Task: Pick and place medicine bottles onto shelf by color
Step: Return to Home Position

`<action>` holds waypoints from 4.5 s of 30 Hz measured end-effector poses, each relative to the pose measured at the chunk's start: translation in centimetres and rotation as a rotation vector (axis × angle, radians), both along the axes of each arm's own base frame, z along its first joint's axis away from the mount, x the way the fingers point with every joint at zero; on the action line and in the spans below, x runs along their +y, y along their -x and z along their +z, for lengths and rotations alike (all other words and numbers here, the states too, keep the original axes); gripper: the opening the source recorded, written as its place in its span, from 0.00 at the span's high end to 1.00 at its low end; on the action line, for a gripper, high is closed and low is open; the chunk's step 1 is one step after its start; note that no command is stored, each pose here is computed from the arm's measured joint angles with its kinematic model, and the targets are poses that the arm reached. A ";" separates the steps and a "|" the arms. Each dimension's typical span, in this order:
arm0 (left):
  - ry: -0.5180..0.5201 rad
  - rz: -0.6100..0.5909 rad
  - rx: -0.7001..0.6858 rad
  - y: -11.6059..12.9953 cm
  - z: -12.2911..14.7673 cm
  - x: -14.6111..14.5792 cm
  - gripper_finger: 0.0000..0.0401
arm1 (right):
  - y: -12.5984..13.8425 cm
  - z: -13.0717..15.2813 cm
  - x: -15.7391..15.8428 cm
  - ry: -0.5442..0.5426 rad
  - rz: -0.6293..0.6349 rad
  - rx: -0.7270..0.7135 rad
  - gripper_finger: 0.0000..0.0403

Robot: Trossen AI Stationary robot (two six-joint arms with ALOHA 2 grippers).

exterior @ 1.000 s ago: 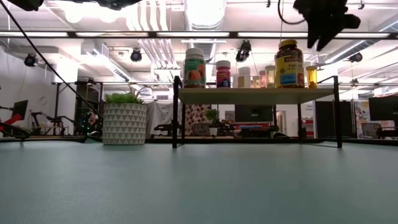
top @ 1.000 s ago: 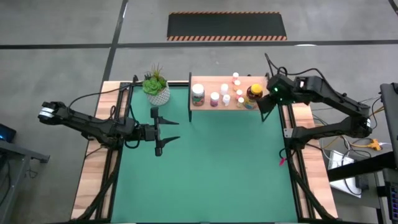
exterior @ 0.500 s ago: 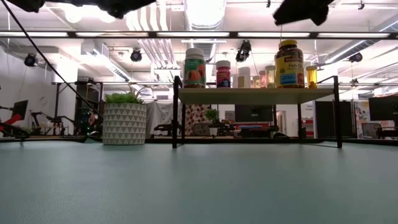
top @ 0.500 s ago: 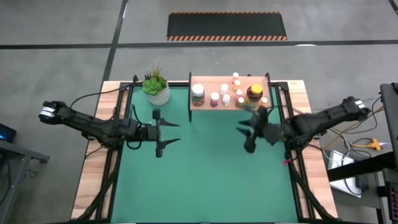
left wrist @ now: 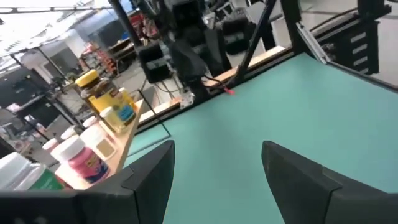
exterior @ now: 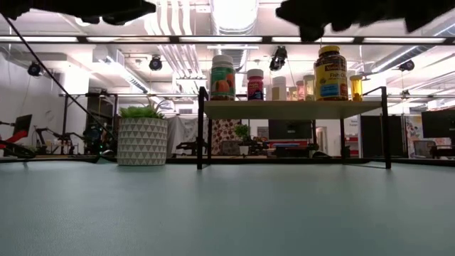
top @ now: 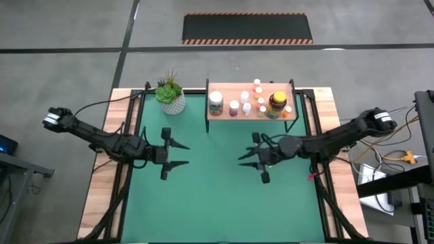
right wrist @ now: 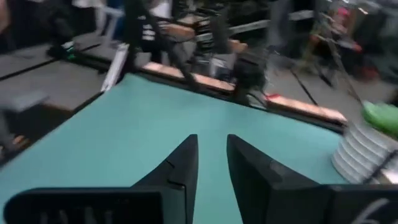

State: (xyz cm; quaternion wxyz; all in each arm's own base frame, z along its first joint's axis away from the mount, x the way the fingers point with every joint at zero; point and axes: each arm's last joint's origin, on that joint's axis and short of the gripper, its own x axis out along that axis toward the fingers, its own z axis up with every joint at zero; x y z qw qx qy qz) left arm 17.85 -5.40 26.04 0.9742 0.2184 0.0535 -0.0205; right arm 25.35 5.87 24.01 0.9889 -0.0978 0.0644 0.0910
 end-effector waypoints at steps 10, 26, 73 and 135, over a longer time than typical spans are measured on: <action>0.032 0.063 -0.096 3.0 -1.1 1.3 0.53 | -0.8 -1.4 -4.6 0.192 -0.016 -0.050 0.95; 0.061 0.071 -0.224 7.3 -5.8 2.8 0.84 | 9.2 -2.3 -5.2 0.251 -0.187 -0.250 0.98; 0.046 0.077 -0.134 7.1 -9.1 2.8 0.97 | 15.7 -7.1 -5.7 0.197 -0.093 -0.199 0.98; -0.042 0.076 0.086 5.9 -11.4 2.4 0.97 | 15.7 -7.3 -7.5 -0.107 -0.336 -0.153 0.98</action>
